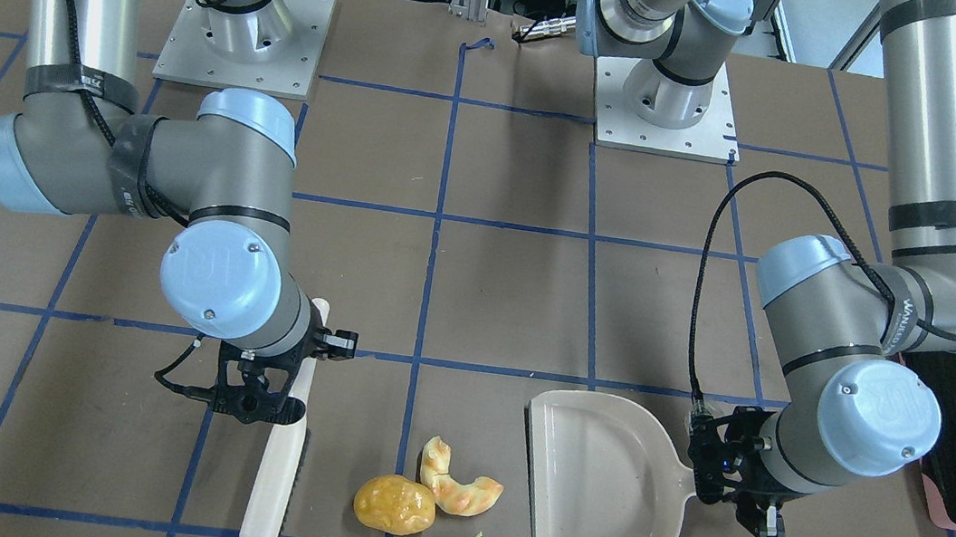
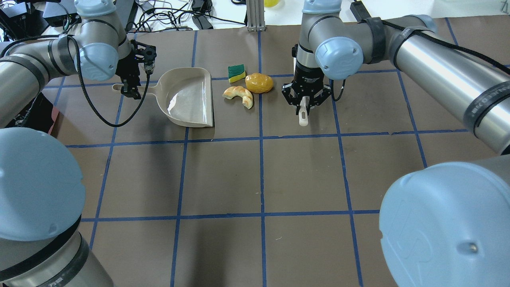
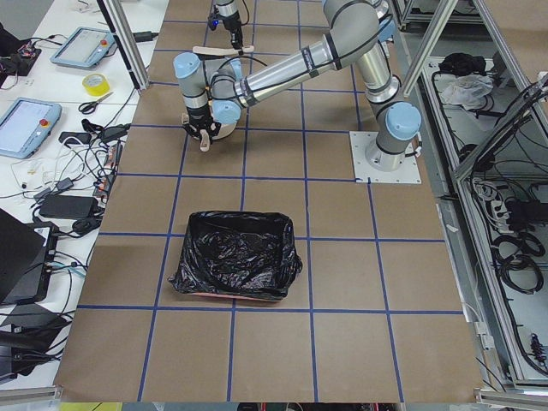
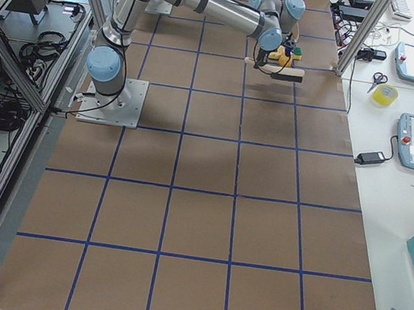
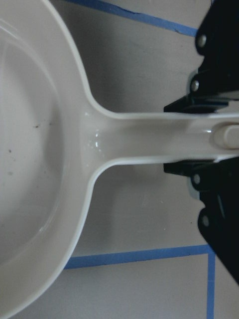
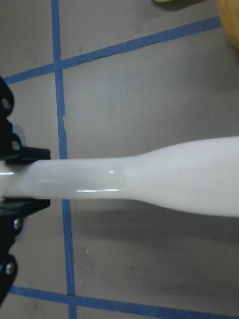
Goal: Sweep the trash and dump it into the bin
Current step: 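Lift the brush with the right gripper and carry it toward the potato and sponge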
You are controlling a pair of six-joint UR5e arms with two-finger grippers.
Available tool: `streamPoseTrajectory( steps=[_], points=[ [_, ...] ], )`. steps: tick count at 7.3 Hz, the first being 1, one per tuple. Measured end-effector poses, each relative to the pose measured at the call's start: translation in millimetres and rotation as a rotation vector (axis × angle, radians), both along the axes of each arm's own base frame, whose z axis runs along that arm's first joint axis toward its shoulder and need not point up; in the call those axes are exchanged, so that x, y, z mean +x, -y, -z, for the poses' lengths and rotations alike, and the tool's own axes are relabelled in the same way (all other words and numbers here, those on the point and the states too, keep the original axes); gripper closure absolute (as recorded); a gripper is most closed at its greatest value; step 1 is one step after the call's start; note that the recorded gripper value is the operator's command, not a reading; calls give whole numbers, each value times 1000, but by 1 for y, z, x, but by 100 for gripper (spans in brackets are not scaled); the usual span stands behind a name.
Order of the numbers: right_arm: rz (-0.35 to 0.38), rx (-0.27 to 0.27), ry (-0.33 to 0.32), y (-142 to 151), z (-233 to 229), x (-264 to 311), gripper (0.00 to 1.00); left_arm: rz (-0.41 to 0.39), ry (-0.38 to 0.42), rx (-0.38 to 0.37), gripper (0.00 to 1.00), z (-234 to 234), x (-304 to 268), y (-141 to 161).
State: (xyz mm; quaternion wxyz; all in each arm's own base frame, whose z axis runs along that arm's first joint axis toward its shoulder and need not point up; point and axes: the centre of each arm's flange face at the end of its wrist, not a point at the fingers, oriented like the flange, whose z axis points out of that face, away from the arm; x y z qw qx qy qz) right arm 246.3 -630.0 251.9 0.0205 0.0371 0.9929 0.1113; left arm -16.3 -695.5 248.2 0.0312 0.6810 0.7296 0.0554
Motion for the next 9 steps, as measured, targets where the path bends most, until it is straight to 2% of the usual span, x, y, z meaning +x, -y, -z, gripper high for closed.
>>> streamPoseTrajectory(
  steps=[4, 7, 9],
  points=[
    [11, 22, 12, 5, 8, 35, 100, 5, 13, 5, 89, 3, -5, 0],
    [33, 40, 12, 0, 18, 58, 100, 6, 13, 4, 89, 3, -5, 0],
    [57, 41, 30, -8, 18, 94, 100, 5, 13, 4, 89, 3, -6, 0]
  ],
)
